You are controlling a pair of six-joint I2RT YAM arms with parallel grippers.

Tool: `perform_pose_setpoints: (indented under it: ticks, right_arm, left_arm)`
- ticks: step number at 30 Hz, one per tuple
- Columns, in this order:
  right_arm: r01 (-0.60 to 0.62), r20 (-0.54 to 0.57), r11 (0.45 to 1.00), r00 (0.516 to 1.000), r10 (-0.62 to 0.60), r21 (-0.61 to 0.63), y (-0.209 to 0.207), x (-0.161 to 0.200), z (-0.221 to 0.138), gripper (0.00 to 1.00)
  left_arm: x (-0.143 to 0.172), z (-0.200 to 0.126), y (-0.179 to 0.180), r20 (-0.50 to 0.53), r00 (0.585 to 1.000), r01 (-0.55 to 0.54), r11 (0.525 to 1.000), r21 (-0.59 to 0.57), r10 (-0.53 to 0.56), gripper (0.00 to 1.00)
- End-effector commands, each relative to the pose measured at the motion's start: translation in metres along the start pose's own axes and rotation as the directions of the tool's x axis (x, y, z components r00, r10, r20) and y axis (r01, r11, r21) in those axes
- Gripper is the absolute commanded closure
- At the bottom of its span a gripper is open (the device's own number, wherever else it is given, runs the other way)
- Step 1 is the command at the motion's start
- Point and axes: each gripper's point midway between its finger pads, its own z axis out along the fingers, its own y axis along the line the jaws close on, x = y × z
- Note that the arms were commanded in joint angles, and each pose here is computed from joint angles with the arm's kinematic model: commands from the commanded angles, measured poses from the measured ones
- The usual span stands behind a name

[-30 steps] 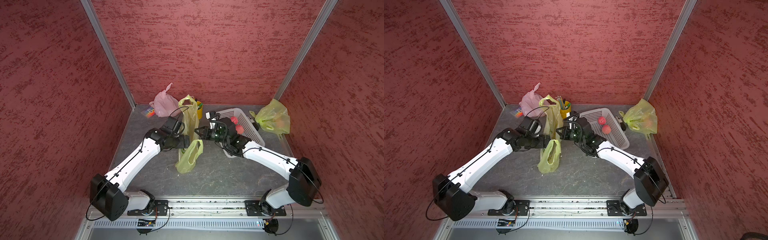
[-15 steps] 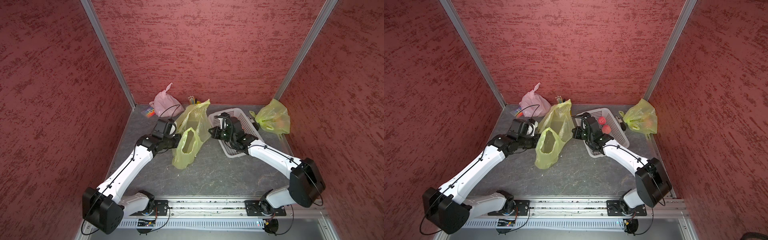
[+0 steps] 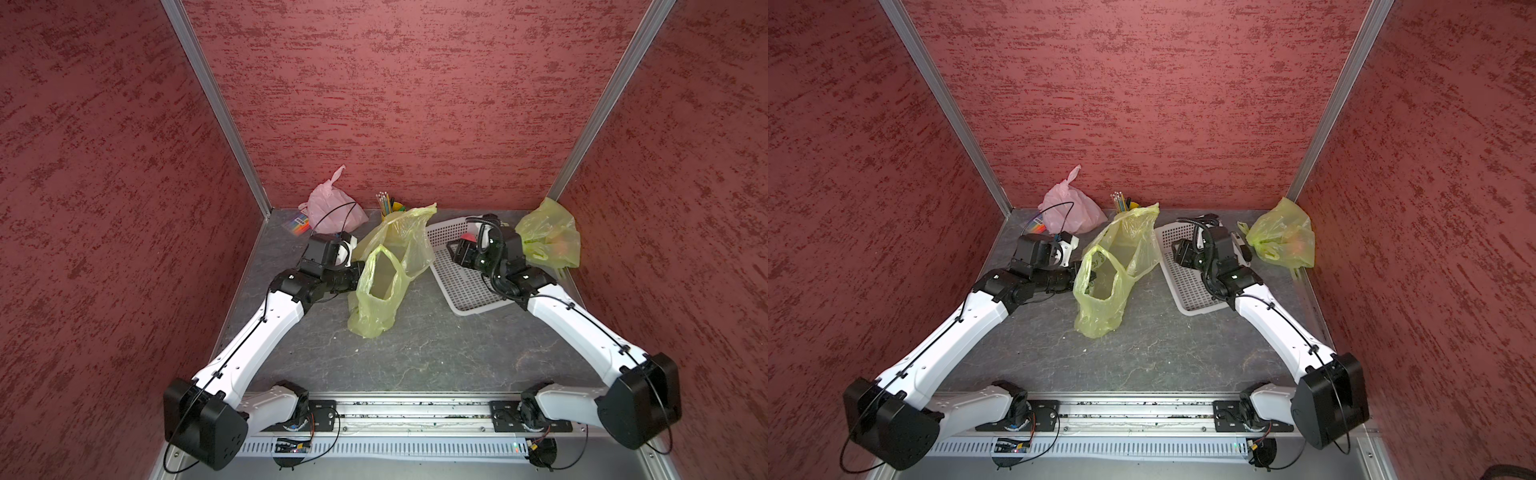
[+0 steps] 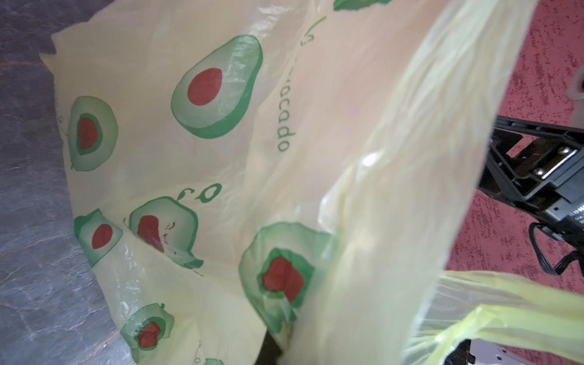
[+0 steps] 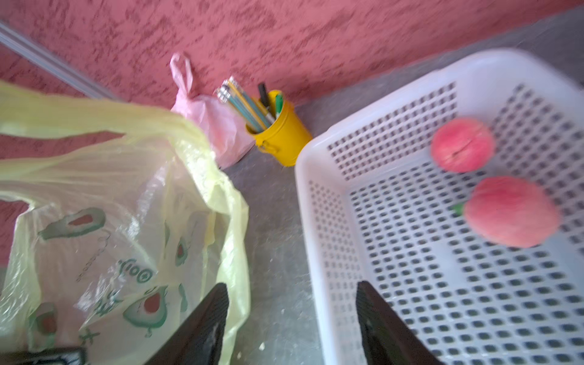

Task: Place the peach into a plastic bag & tie a knot
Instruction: Pick up the plastic bag at the center of the board, then pick up the peach from the basket.

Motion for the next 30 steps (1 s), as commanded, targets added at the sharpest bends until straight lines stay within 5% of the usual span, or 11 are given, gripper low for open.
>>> perform_pose_setpoints:
  ticks: [1, 11, 23, 30]
  right_arm:
    - [0.009, -0.034, 0.982, 0.999, -0.003, 0.186, -0.051, 0.002, 0.01, 0.26]
    - [0.024, -0.109, 0.871, 0.993, 0.035, 0.491, -0.152, 0.013, 0.087, 0.07]
    - [0.053, -0.174, 0.809, 0.983, 0.061, 0.585, -0.189, 0.025, 0.136, 0.01]
    - [0.043, -0.186, 0.819, 0.979, 0.079, 0.572, -0.193, 0.038, 0.143, 0.06]
  left_arm:
    - [-0.003, 0.009, -0.011, -0.005, 1.0, -0.011, 0.996, 0.087, 0.012, 1.0]
    - [-0.002, 0.016, -0.01, -0.016, 1.0, -0.019, 0.992, 0.127, 0.021, 1.0]
    - [0.01, 0.02, -0.003, -0.021, 1.0, 0.006, 0.986, 0.166, -0.002, 1.0]
    - [0.009, 0.016, -0.005, -0.01, 1.0, 0.011, 0.984, 0.179, -0.01, 1.0]
